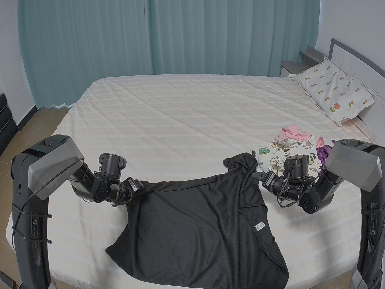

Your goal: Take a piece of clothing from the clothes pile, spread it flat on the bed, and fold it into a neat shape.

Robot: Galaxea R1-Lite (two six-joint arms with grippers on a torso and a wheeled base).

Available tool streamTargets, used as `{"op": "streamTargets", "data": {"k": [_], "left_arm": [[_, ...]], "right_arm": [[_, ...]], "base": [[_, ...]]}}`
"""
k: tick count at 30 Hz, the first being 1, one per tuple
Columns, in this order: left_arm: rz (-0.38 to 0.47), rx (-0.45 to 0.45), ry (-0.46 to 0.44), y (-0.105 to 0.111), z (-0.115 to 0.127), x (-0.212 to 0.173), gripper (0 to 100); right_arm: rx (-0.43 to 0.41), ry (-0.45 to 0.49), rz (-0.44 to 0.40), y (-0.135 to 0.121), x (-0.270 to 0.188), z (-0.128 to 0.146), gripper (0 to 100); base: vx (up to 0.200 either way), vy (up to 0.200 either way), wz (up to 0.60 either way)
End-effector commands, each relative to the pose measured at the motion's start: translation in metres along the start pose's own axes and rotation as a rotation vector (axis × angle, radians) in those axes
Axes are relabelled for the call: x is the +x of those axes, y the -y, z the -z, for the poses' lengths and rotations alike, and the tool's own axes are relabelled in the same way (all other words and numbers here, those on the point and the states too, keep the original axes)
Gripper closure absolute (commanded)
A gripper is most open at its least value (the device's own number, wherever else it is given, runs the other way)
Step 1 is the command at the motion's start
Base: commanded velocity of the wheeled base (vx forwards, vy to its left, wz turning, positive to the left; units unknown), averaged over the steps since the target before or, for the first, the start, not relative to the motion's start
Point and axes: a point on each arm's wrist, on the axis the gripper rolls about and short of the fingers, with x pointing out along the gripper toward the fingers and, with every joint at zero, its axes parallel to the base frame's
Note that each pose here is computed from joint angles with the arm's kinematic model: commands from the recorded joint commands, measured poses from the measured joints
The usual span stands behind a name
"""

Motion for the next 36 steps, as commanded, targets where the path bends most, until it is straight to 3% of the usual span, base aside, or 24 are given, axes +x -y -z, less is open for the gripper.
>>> {"op": "streamTargets", "data": {"k": [1, 5, 8, 10, 11, 16, 28, 29, 36], "left_arm": [[0.014, 0.000, 0.025, 0.006, -0.006, 0.000, 100], [0.023, -0.009, 0.070, 0.012, -0.015, -0.001, 100], [0.024, -0.025, 0.158, 0.021, -0.033, -0.002, 100], [0.024, -0.025, 0.158, 0.021, -0.033, -0.002, 100], [0.022, -0.049, 0.224, 0.025, -0.047, 0.004, 100], [0.023, -0.076, 0.310, 0.029, -0.067, 0.019, 100], [0.062, -0.097, 0.382, 0.035, -0.089, 0.030, 100], [0.060, -0.100, 0.384, 0.033, -0.090, 0.031, 0], [0.026, -0.104, 0.357, 0.024, -0.086, 0.036, 0]], "right_arm": [[-0.002, -0.001, -0.003, -0.001, -0.001, 0.001, 0], [0.000, -0.002, -0.002, -0.001, -0.001, 0.001, 0], [0.013, 0.004, -0.005, -0.001, 0.000, -0.001, 0], [0.013, 0.004, -0.005, -0.001, 0.000, -0.001, 0], [0.031, 0.016, -0.017, -0.004, 0.001, -0.004, 0], [0.028, 0.043, -0.045, -0.006, 0.003, -0.006, 0], [0.016, 0.003, -0.045, 0.001, 0.010, 0.000, 0], [0.006, -0.005, -0.040, 0.003, 0.011, 0.002, 0], [-0.064, -0.049, -0.006, 0.017, 0.019, 0.015, 0]], "base": [[0.000, 0.000, 0.00], [0.000, 0.000, 0.00], [0.000, 0.000, 0.00], [0.000, 0.000, 0.00], [0.000, 0.000, 0.00], [0.000, 0.000, 0.00], [0.000, 0.000, 0.00], [0.000, 0.000, 0.00], [0.000, 0.000, 0.00]]}}
